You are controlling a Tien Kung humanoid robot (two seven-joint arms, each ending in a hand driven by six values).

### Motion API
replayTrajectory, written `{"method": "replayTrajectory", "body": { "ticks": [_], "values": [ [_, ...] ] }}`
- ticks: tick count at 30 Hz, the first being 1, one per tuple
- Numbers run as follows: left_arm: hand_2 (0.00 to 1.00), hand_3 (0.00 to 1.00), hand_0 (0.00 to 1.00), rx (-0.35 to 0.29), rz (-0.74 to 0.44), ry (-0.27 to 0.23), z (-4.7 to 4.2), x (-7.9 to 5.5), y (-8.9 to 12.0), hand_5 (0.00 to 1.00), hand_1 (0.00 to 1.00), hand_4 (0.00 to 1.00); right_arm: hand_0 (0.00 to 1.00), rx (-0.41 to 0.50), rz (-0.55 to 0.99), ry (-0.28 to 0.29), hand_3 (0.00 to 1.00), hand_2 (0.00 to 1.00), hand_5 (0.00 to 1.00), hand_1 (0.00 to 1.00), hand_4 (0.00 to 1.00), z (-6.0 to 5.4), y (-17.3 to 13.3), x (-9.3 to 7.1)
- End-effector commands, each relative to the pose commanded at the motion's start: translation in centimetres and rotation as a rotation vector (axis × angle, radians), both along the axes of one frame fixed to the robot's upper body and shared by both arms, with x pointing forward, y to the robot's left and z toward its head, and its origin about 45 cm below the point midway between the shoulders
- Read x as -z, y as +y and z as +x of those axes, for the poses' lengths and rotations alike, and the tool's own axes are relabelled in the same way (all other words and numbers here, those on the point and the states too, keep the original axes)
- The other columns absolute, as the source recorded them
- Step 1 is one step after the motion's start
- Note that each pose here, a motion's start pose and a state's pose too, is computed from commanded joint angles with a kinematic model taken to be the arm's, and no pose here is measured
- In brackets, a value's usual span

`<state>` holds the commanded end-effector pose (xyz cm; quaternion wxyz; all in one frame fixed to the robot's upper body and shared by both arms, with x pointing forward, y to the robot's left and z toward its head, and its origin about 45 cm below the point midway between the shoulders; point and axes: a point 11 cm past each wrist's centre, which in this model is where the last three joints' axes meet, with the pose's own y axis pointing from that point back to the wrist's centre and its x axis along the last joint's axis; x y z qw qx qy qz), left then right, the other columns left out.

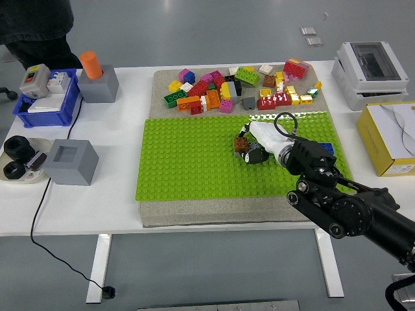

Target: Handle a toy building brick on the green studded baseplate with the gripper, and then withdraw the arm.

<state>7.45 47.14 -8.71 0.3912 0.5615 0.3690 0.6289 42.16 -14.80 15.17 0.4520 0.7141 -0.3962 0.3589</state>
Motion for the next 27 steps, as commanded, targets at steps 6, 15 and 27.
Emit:
{"method": "replayTrajectory", "body": {
  "ticks": [6, 15, 27],
  "values": [
    [0.616, 0.633, 0.657, 0.001, 0.000, -0.002, 0.10, -0.03, 0.03, 0.247, 0.641, 0.693, 0.764, -0.001, -0.003, -0.001, 0.723, 0.850, 0.148, 0.791, 0.578, 0.00, 0.01, 0.00],
    [0.616, 0.632, 0.657, 0.002, 0.003, -0.004, 0.16, -0.05, 0.04, 0.244, 0.641, 0.695, 0.776, -0.001, -0.001, -0.006, 0.799, 0.921, 0.141, 0.812, 0.600, 0.03, 0.04, -0.07],
    [0.615, 0.630, 0.657, 0.001, 0.001, -0.004, 0.17, -0.03, 0.00, 0.244, 0.642, 0.693, 0.779, -0.001, -0.001, -0.006, 0.839, 0.938, 0.140, 0.822, 0.615, 0.04, 0.07, -0.10]
  ]
}}
